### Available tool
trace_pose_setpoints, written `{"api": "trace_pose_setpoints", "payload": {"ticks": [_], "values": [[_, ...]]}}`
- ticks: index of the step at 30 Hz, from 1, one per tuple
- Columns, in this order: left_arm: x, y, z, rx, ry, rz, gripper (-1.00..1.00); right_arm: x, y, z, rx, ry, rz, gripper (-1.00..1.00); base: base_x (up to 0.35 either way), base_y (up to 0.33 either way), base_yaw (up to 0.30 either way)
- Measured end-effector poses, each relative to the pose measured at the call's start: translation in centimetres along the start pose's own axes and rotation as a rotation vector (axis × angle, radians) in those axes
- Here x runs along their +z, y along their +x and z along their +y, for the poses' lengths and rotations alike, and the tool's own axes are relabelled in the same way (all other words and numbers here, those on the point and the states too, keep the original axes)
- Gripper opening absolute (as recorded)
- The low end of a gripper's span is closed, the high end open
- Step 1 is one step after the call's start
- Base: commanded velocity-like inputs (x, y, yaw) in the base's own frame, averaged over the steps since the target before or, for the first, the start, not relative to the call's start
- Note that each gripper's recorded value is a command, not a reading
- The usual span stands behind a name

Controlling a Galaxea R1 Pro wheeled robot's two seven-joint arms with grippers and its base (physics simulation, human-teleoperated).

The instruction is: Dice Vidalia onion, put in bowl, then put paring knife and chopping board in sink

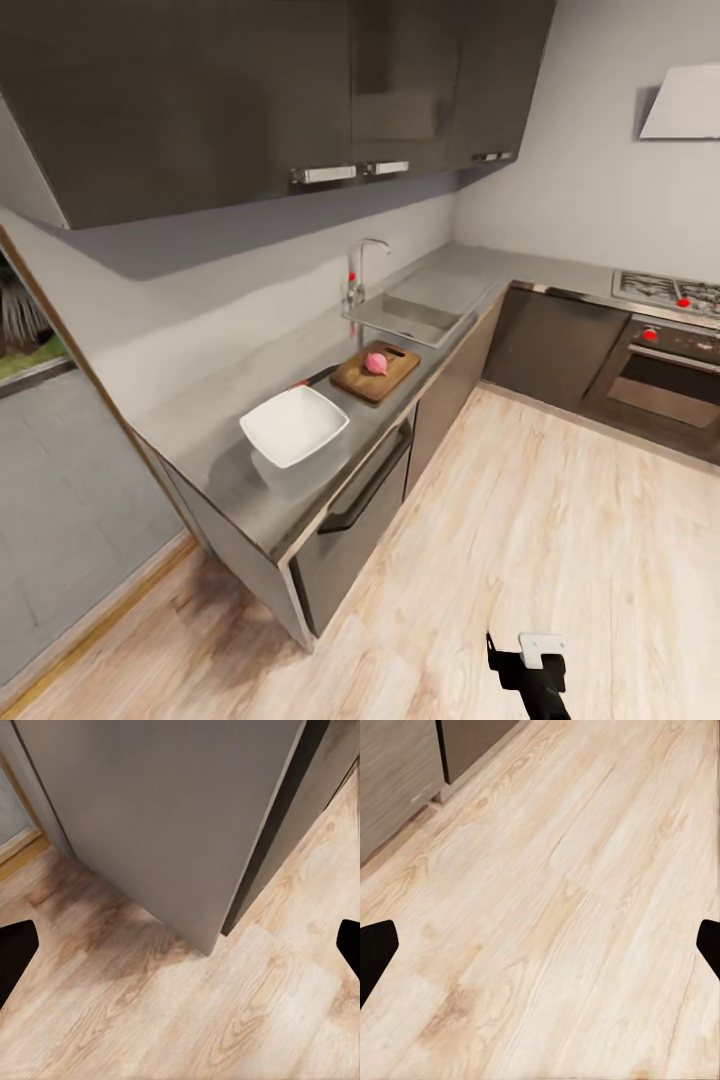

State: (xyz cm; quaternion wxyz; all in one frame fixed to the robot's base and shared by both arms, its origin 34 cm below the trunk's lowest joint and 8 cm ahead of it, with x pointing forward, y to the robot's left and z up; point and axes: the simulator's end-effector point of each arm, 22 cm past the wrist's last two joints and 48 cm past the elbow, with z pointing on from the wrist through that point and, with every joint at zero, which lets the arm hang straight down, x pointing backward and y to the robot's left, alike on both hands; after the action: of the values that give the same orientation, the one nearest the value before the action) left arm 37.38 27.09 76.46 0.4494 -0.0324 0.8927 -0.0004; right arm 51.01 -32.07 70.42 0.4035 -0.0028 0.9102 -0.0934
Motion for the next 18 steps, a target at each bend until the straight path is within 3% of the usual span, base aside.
{"api": "trace_pose_setpoints", "payload": {"ticks": [8,15,16,18], "values": [[0.0,0.0,0.1,0.001,-0.002,0.000,1.00,0.0,-0.3,-0.3,0.002,0.005,-0.005,1.00,0.000,0.209,-0.247],[-0.3,1.0,0.4,0.005,-0.008,0.021,1.00,0.0,-0.1,-1.4,0.033,0.034,0.000,1.00,0.000,0.021,-0.045],[-0.3,1.1,0.5,0.005,-0.008,0.023,1.00,0.0,-0.1,-2.4,0.061,0.065,-0.001,1.00,0.000,0.002,-0.005],[-0.3,1.2,0.5,0.006,-0.008,0.024,1.00,0.1,-0.8,-3.4,0.067,0.087,-0.014,1.00,0.000,0.001,-0.002]]}}
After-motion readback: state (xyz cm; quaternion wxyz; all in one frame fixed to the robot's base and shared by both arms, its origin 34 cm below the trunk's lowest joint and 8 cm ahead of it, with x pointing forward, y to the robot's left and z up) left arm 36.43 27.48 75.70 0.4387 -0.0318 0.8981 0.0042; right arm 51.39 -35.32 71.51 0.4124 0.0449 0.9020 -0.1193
